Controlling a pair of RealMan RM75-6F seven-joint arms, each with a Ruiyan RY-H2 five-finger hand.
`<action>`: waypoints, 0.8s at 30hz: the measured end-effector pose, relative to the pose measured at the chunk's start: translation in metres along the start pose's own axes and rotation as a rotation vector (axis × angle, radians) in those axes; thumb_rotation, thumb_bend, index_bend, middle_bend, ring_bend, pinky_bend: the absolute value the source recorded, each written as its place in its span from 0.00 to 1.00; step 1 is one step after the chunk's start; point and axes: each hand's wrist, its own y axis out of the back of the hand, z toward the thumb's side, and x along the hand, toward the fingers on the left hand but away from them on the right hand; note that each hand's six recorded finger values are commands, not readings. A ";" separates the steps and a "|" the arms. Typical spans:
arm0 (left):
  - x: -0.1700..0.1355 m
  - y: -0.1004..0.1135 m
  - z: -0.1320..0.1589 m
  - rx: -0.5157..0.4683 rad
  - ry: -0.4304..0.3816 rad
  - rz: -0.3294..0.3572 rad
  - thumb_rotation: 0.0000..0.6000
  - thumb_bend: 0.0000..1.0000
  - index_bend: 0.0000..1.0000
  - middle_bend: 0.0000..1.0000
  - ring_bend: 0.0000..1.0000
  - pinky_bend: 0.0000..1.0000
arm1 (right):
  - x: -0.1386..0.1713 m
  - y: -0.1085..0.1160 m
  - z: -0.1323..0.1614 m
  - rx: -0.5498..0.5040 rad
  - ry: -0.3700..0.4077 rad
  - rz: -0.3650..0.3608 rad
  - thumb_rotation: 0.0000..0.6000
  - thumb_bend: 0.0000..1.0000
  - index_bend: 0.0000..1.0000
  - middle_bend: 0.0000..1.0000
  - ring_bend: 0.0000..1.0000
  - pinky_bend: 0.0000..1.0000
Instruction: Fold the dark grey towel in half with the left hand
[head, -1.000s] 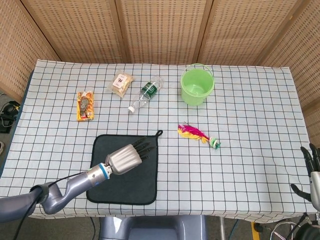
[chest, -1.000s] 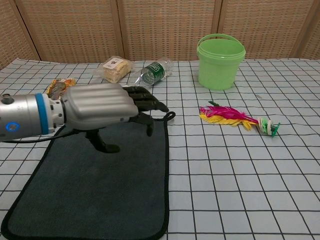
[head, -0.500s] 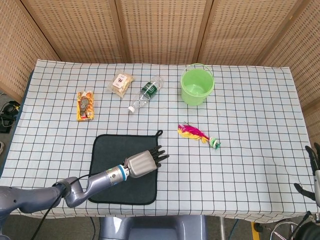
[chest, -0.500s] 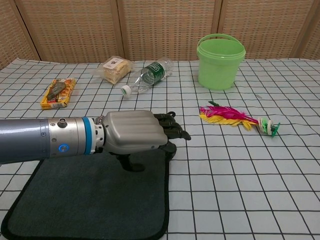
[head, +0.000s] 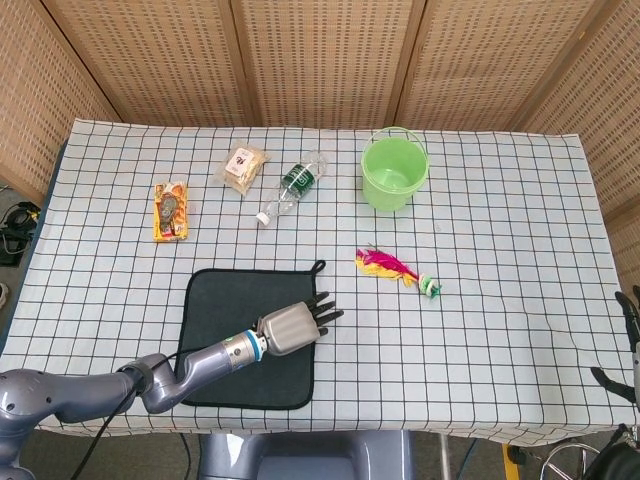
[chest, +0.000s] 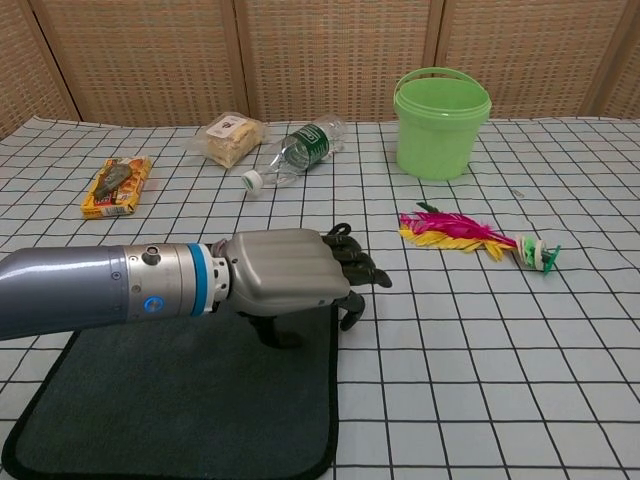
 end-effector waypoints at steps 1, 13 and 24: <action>0.001 0.000 0.001 0.002 -0.001 -0.001 1.00 0.36 0.35 0.00 0.00 0.00 | 0.000 0.001 0.000 -0.001 -0.001 -0.001 1.00 0.00 0.00 0.00 0.00 0.00; 0.011 -0.001 0.005 0.015 0.002 -0.013 1.00 0.37 0.40 0.00 0.00 0.00 | 0.001 0.003 -0.004 -0.012 -0.007 -0.002 1.00 0.00 0.00 0.00 0.00 0.00; 0.009 0.000 0.001 0.010 0.027 0.003 1.00 0.37 0.57 0.00 0.00 0.00 | 0.002 0.005 -0.003 -0.017 -0.001 -0.005 1.00 0.00 0.00 0.00 0.00 0.00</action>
